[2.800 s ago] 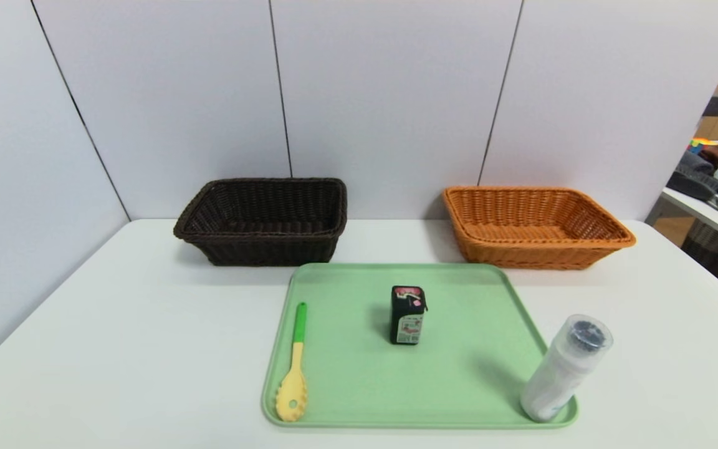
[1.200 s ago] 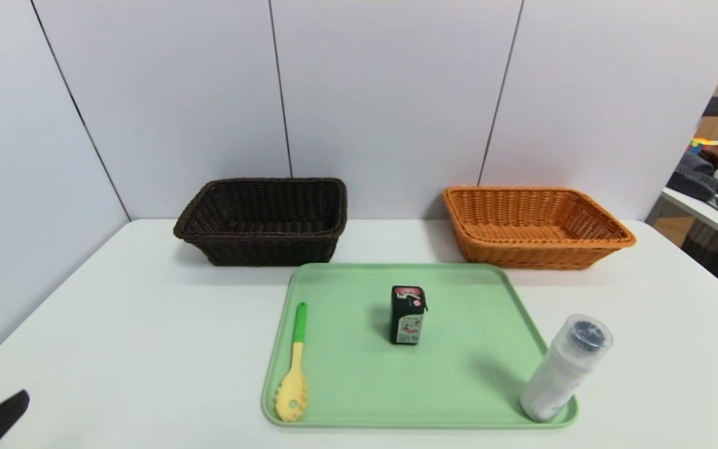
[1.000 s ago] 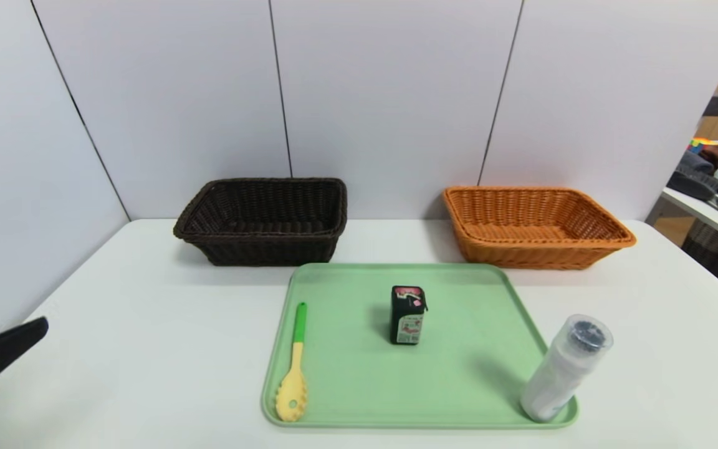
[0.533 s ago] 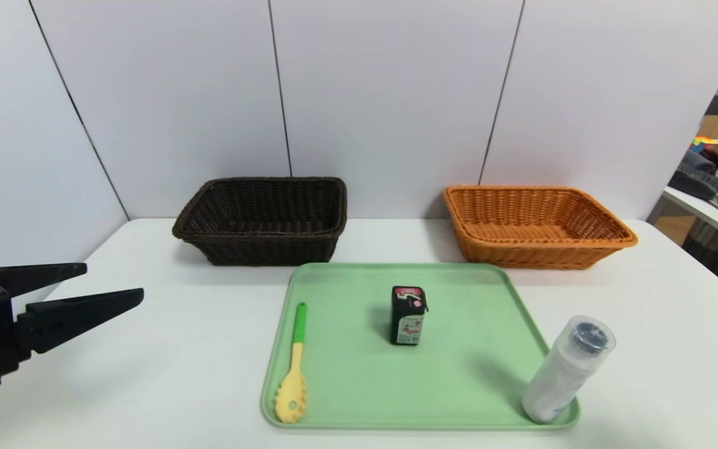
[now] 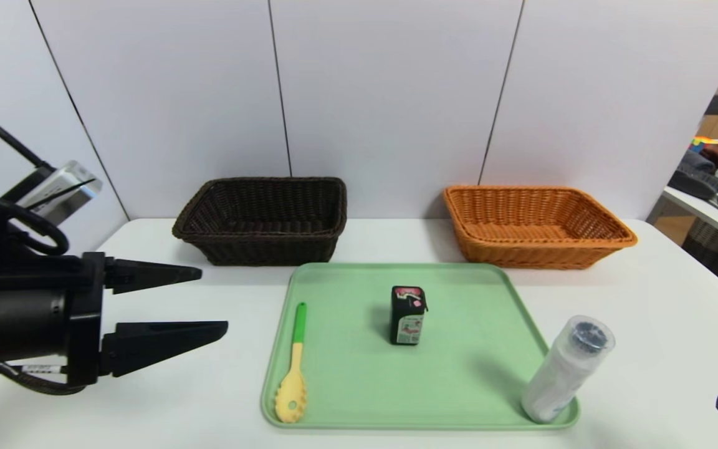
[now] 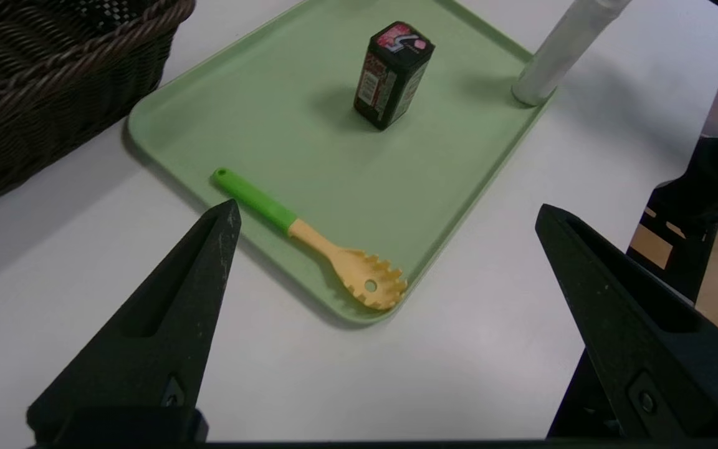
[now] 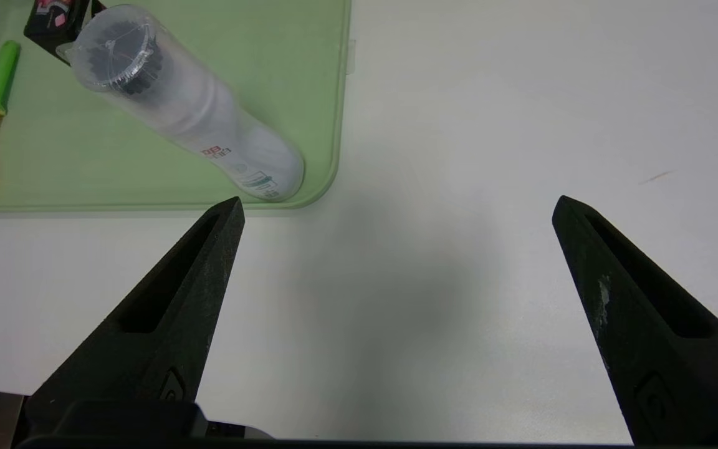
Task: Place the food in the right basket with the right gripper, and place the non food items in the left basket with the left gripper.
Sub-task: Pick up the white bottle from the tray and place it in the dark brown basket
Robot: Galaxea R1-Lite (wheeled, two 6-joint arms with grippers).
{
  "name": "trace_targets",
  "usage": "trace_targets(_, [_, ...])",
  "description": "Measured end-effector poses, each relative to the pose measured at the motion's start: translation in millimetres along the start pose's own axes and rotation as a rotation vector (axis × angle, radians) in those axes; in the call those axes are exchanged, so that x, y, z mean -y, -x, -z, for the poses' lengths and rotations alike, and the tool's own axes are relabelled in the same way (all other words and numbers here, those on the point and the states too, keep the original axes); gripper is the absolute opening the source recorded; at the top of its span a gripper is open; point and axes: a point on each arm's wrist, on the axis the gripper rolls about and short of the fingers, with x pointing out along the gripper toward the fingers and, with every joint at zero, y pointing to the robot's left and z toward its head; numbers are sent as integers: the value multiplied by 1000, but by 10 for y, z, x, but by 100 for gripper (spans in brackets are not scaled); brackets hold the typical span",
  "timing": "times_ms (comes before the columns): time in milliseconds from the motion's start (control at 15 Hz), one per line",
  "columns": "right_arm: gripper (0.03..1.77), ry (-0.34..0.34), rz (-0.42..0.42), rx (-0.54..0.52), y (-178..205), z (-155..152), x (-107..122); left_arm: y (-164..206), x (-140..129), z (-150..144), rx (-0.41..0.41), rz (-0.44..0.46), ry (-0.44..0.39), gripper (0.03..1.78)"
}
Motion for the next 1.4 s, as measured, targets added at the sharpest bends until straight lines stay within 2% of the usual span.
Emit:
trace_targets(200, [171,-4,4,-9,-29,11,6,-494,-79,-60,28,127,-76,169])
trace_targets(400, [171,-12,14,-17,-37,19,12,-1149,-27,-50,56,272,-154,169])
trace_targets(600, [171,-17,25,-20,-41,36,20,-1726,150,-5,96,400,-228,169])
trace_targets(867, [171,-21,31,-26,-51,69,29,-2164,453,-12,117,529,-285,169])
trace_targets(1000, [171,-22,30,-28,-49,97,34,-2318,585,-30,124,574,-302,169])
trace_targets(1400, [171,-59,34,-24,-35,191,49,-2758,746,17,122,633,-315,169])
